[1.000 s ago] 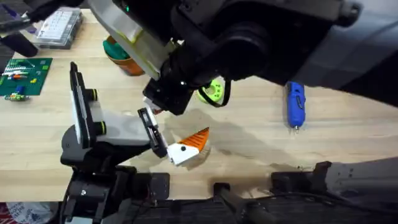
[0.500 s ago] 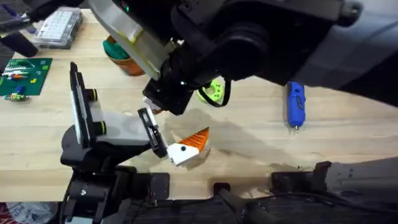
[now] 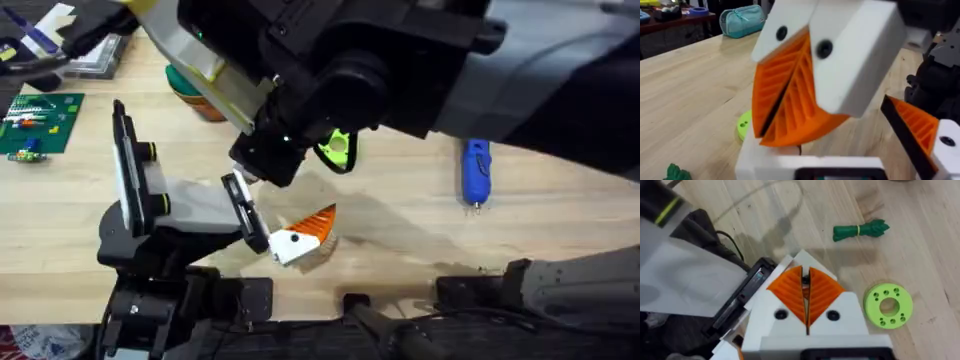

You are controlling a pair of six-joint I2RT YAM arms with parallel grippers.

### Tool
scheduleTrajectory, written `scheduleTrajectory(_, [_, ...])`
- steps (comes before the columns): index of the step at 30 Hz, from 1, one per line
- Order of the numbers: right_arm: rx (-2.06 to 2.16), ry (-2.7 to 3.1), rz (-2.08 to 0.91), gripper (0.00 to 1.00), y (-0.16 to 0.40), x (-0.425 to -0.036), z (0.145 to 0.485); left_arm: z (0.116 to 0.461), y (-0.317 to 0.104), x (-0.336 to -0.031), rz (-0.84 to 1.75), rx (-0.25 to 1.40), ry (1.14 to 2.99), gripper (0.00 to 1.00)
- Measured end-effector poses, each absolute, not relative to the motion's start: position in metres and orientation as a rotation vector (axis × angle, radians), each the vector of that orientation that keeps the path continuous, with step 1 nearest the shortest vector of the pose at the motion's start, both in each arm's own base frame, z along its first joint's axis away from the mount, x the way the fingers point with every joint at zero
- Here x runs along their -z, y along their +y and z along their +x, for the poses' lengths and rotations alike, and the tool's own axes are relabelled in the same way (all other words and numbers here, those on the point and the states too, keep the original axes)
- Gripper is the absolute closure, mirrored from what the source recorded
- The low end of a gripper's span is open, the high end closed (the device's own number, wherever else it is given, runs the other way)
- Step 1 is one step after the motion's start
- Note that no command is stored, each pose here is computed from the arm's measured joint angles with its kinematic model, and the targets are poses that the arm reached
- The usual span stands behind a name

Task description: Pick up the gripper from the table and insert it into the empty holder that is missing its gripper. Then pick up a screw, insert it into the mounting hole, and use the screwdriver to tighten it. Finally, clean up the table by picking up the vegetable and placing it into the bucket.

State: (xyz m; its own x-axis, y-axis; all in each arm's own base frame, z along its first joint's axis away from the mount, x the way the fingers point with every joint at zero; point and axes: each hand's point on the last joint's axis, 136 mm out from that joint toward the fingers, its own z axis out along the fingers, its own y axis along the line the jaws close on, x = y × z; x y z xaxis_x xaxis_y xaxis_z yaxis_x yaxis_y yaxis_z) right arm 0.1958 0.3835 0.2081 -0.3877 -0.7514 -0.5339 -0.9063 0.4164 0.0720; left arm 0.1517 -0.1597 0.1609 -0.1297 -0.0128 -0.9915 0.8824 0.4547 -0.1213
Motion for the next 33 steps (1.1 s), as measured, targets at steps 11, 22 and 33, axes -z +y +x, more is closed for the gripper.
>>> scheduleTrajectory(11, [-0.489, 2.251, -1.412, 0.558, 0.383, -0.209, 0.197, 0.152, -0.159, -0.161, 0.793, 0.931, 1.506, 0.014])
scheduleTrajectory(22, [-0.421, 2.261, -1.359, 0.011, 0.374, -0.209, 0.214, 0.154, -0.158, -0.161, 0.781, 0.932, 1.513, 0.014])
scheduleTrajectory(33, [-0.420, 2.261, -1.359, 0.008, 0.374, -0.209, 0.214, 0.154, -0.158, -0.161, 0.781, 0.932, 1.513, 0.014])
